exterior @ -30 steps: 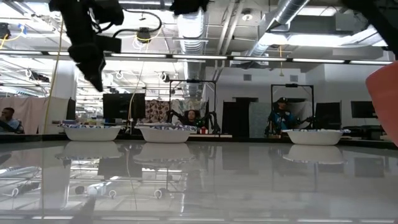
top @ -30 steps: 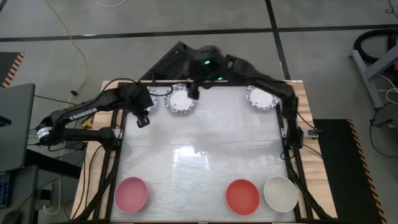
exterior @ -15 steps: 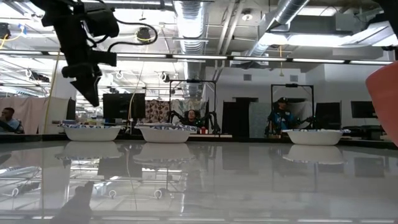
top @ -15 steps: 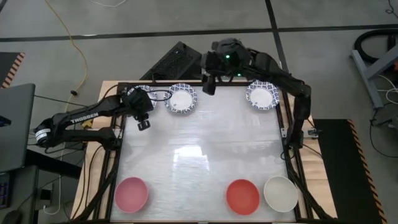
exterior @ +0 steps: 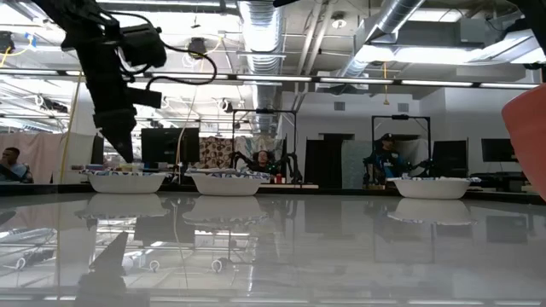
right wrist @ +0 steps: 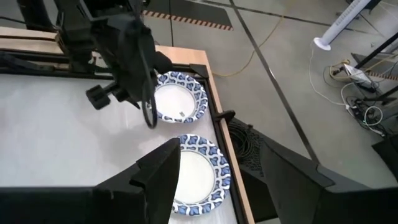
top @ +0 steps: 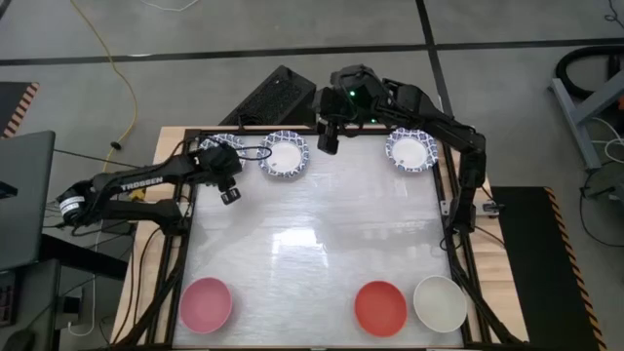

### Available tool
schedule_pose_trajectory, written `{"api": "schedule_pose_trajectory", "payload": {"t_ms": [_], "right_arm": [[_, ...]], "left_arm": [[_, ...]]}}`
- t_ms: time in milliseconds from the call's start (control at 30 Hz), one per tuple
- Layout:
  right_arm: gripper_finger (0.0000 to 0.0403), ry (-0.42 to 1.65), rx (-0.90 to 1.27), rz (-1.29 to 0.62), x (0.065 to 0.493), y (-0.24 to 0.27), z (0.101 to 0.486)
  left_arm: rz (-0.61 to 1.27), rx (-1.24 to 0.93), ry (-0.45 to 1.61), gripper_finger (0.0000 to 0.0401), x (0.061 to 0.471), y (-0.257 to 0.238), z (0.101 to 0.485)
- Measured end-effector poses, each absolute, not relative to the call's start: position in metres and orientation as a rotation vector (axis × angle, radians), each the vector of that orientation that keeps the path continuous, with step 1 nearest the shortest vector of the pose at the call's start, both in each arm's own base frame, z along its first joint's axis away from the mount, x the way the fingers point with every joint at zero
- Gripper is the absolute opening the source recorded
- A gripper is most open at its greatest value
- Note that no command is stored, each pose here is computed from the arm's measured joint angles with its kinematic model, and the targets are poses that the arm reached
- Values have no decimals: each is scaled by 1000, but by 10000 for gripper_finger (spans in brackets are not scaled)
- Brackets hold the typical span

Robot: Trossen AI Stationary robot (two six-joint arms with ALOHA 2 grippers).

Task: Nest bowls inside each other
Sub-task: Stack the blue patterned bowl on top of the blue patterned bowl

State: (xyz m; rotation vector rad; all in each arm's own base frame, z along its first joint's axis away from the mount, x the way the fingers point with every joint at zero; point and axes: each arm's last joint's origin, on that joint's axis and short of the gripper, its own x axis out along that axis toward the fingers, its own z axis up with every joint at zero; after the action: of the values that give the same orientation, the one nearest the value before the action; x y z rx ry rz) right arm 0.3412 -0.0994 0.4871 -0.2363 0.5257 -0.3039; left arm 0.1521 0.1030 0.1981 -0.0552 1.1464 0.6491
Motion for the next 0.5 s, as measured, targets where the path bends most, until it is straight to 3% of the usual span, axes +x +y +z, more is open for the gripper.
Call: {"api": "schedule_pose_trajectory", "payload": {"t_ms": [500], "right_arm": [[244,548,-226,-302,340,-99,485]], "left_arm": [[693,-99,1369,103,169,116,155]]}}
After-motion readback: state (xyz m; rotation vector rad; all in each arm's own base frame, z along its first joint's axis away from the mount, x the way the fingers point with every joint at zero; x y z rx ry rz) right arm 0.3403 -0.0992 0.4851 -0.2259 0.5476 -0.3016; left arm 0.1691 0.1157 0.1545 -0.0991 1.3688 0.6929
